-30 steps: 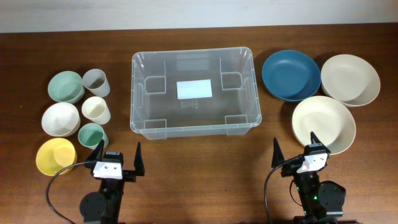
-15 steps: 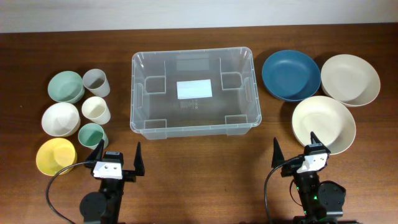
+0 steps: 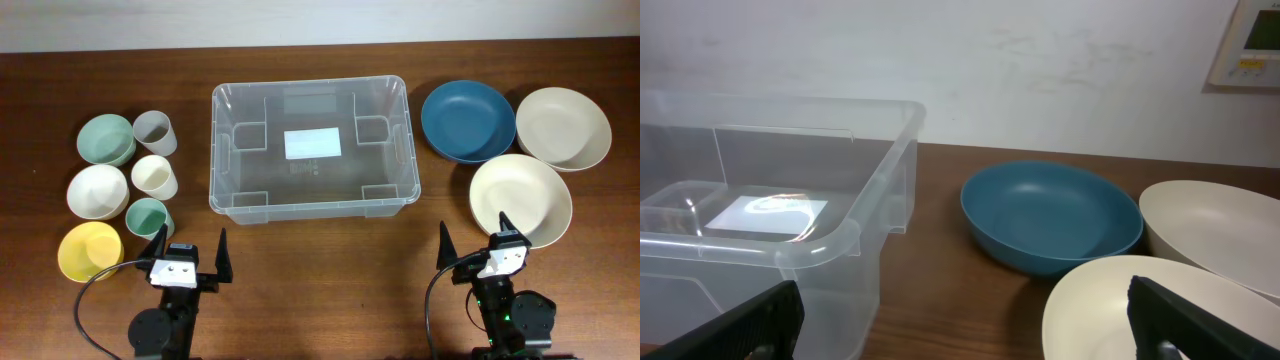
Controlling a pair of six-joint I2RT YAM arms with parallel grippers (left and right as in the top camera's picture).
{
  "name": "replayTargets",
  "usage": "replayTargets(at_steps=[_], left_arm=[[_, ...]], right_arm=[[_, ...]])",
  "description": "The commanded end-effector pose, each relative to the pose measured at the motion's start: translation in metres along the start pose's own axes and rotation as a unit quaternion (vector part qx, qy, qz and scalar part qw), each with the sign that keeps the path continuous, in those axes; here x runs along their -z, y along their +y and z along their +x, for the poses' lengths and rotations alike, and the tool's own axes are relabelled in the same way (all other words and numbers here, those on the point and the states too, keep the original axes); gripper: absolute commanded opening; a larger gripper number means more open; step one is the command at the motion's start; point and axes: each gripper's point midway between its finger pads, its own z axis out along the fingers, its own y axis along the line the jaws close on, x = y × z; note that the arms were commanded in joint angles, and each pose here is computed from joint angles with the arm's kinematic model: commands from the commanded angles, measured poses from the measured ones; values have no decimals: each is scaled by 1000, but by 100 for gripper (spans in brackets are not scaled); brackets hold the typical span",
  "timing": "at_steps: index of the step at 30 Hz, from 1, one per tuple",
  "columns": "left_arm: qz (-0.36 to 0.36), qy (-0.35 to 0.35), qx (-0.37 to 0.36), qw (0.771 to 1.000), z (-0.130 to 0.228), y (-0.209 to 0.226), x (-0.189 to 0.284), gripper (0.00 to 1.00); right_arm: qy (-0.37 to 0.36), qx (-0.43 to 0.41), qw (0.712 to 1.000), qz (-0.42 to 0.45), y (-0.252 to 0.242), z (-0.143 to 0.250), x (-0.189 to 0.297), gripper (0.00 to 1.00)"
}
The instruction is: Pack container
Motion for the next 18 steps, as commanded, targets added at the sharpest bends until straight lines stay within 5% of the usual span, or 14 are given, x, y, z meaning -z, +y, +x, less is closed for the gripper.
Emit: replayTargets(at_steps=[1,10,18], left_arm=[[0,1,-8,1000,1,0,0,99],[0,1,-8,1000,1,0,0,99],[0,0,-8,1000,1,0,0,99]], right_arm=[[-2,2,1000,-1,0,2,0,99],[-11,-46,998,-42,14,-4,1,99],[-72,-34,991,-103,34,-61,16,99]])
